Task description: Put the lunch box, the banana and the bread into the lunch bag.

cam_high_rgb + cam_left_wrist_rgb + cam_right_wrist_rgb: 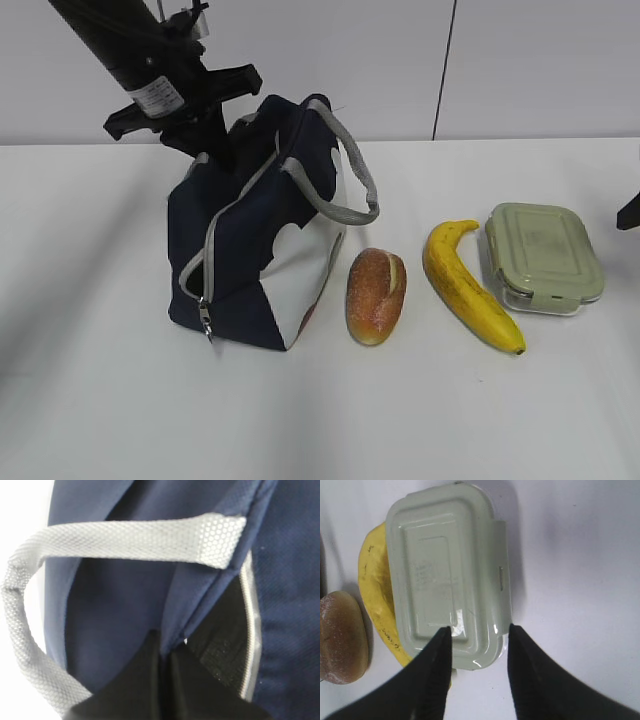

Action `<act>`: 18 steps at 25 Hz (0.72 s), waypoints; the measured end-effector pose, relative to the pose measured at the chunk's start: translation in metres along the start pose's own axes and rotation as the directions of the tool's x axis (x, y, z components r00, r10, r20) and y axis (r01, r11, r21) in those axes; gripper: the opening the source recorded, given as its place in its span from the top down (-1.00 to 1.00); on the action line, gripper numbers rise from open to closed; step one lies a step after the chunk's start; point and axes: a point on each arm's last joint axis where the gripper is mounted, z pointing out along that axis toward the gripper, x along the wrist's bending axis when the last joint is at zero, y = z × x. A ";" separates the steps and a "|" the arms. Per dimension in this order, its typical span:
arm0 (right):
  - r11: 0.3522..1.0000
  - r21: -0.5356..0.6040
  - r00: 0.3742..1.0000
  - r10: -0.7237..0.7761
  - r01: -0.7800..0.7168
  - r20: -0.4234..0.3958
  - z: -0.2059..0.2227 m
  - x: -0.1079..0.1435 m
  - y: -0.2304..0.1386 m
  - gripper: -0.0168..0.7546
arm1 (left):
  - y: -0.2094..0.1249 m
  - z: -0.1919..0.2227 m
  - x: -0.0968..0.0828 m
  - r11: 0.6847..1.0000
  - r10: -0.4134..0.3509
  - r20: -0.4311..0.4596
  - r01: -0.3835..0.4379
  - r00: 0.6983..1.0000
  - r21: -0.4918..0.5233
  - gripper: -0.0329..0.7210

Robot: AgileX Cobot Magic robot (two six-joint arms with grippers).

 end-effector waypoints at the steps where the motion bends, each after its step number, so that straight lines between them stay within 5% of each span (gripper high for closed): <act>1: 1.000 0.001 1.000 0.000 0.000 0.002 0.001 -0.001 0.000 0.23 | 0.000 0.000 0.000 1.000 0.000 0.000 0.000 1.000 0.000 0.92; 11: 0.997 0.068 0.999 0.032 -0.030 -0.029 0.031 -0.013 0.006 0.21 | 0.000 0.000 0.000 1.000 0.001 0.000 -0.001 1.000 0.000 0.92; 18: 0.991 0.134 0.997 0.011 -0.001 -0.074 0.056 -0.024 0.029 -0.50 | 0.000 0.000 0.000 1.000 0.001 -0.001 -0.001 1.000 0.000 0.92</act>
